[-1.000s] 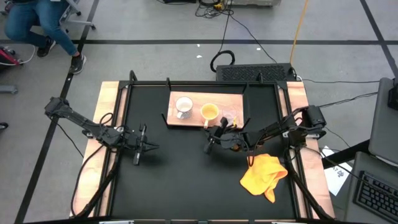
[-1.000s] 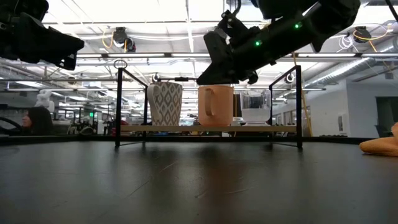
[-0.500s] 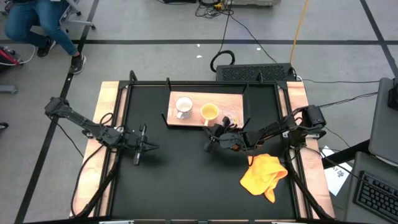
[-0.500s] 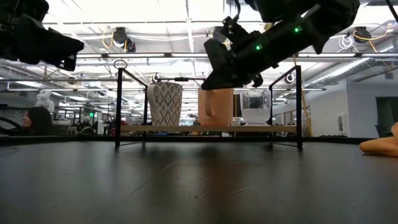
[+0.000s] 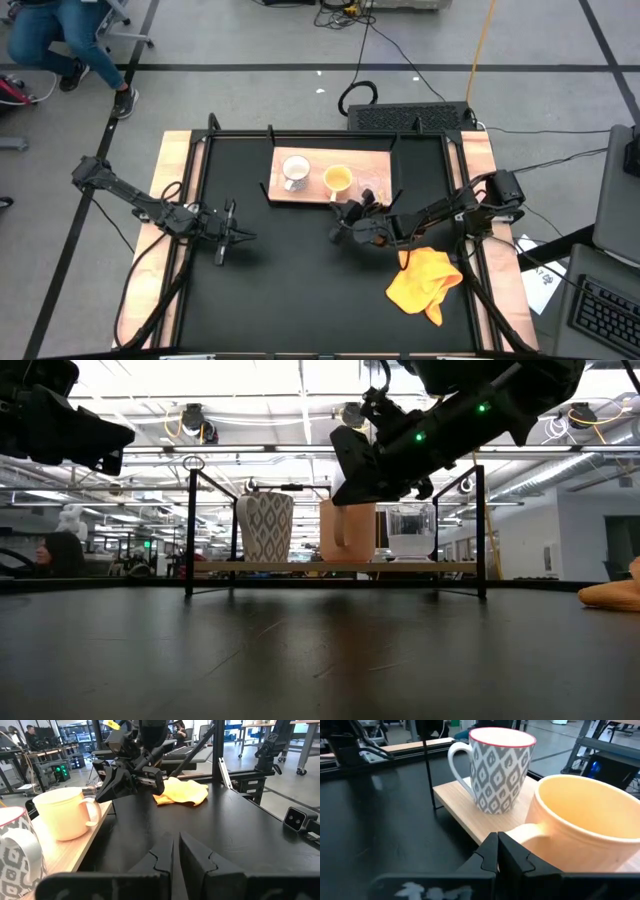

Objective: Stack small to large cups/mugs on shelf
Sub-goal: Adjust the mugs on the shelf

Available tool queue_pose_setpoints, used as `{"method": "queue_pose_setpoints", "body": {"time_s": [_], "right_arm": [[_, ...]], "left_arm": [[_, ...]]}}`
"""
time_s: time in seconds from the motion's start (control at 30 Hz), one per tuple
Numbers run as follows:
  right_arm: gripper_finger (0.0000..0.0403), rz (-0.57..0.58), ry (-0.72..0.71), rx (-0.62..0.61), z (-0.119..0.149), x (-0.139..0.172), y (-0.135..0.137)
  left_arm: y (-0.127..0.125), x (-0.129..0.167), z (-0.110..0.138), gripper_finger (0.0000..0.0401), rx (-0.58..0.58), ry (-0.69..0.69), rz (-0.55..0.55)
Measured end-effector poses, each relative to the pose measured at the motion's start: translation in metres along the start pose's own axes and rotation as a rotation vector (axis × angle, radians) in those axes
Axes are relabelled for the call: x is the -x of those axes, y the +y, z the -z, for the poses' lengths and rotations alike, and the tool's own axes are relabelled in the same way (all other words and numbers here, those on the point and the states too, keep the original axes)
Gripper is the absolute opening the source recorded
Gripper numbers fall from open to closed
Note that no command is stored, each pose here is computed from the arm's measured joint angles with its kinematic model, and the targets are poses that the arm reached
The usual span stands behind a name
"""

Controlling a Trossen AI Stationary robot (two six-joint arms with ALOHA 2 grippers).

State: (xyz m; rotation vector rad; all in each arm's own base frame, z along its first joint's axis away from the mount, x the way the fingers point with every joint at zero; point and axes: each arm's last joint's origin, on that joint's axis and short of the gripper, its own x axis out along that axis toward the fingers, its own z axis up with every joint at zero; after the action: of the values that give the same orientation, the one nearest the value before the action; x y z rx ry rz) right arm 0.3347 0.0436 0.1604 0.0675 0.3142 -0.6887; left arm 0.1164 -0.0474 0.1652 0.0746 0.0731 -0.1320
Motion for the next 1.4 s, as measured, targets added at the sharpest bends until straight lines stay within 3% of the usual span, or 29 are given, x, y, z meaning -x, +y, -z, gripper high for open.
{"method": "queue_pose_setpoints", "body": {"time_s": [0.6, 1.4], "right_arm": [[0.0, -0.085, -0.005, -0.014, -0.015, -0.002, 0.008], [0.0, 0.011, 0.083, -0.055, -0.006, -0.011, -0.005]], "left_arm": [[0.0, 0.0, 0.0, 0.0033, -0.003, -0.001, 0.0], [-0.001, 0.0, 0.0, 0.0033, -0.002, 0.003, 0.02]]}}
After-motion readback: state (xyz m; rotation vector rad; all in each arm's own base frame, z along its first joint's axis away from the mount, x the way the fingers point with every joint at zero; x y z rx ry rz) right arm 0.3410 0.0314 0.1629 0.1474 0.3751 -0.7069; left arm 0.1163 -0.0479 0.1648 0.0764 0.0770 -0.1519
